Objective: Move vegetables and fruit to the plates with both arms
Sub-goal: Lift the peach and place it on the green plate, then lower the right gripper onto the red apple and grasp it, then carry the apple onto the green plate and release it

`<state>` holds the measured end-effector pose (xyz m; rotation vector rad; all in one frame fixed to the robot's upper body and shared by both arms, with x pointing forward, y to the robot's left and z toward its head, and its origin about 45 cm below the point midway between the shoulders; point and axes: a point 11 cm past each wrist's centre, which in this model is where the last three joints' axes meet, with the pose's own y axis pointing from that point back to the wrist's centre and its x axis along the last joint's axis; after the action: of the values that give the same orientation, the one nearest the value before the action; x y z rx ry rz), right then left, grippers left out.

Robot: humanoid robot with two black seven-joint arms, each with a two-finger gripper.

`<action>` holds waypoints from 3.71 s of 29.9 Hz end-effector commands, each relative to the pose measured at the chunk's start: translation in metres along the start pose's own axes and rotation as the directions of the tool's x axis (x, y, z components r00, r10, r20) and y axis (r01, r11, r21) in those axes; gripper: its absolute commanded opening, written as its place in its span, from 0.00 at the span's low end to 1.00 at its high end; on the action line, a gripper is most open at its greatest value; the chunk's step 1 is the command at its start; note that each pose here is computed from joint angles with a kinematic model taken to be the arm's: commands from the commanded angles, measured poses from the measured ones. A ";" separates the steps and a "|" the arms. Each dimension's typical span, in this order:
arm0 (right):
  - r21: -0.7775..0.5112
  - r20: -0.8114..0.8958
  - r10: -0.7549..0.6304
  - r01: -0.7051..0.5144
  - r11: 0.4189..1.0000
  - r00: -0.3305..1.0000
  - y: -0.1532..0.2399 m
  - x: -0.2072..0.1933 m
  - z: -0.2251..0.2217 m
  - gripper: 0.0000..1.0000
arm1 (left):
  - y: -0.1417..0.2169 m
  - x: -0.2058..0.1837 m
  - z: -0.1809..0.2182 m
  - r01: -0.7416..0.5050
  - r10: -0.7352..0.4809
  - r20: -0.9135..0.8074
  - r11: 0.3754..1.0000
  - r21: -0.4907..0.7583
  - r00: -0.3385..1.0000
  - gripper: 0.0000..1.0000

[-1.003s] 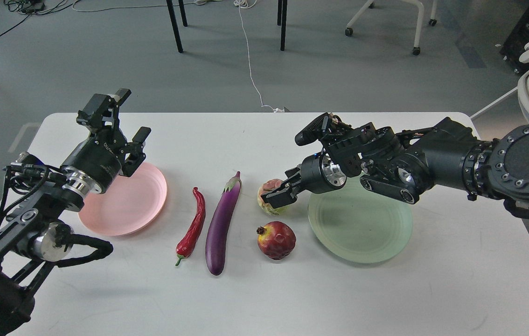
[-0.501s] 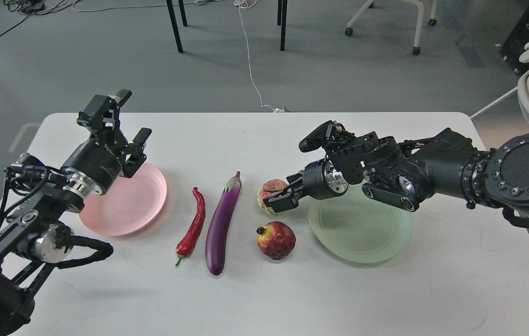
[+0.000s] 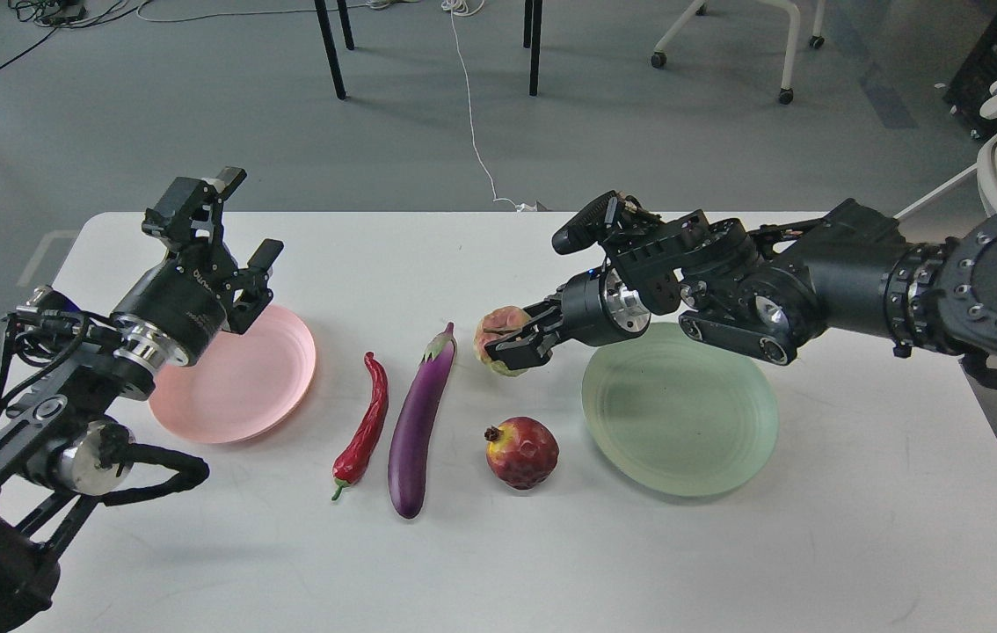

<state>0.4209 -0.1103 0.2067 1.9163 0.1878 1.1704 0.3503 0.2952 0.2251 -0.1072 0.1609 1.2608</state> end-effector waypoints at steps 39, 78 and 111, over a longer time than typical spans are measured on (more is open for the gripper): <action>0.159 0.002 -0.141 0.139 0.977 0.990 0.045 -0.034 -0.051 0.96 | 0.000 -0.008 0.005 0.027 -0.027 0.002 1.000 -0.011 1.000 0.98; 0.077 -0.051 -0.163 0.167 0.983 0.985 0.050 -0.024 -0.034 0.41 | 0.001 -0.004 0.007 0.023 -0.023 0.012 1.000 -0.011 1.000 0.98; -0.331 0.884 0.457 -0.559 0.760 0.097 0.178 -0.100 0.077 0.99 | 0.006 -0.030 0.012 0.244 -0.247 0.307 0.969 0.049 0.919 0.98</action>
<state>0.3821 -0.2954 0.2822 2.4542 -0.9220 0.4735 0.3412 0.2827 0.2426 -0.0064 0.0038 1.0997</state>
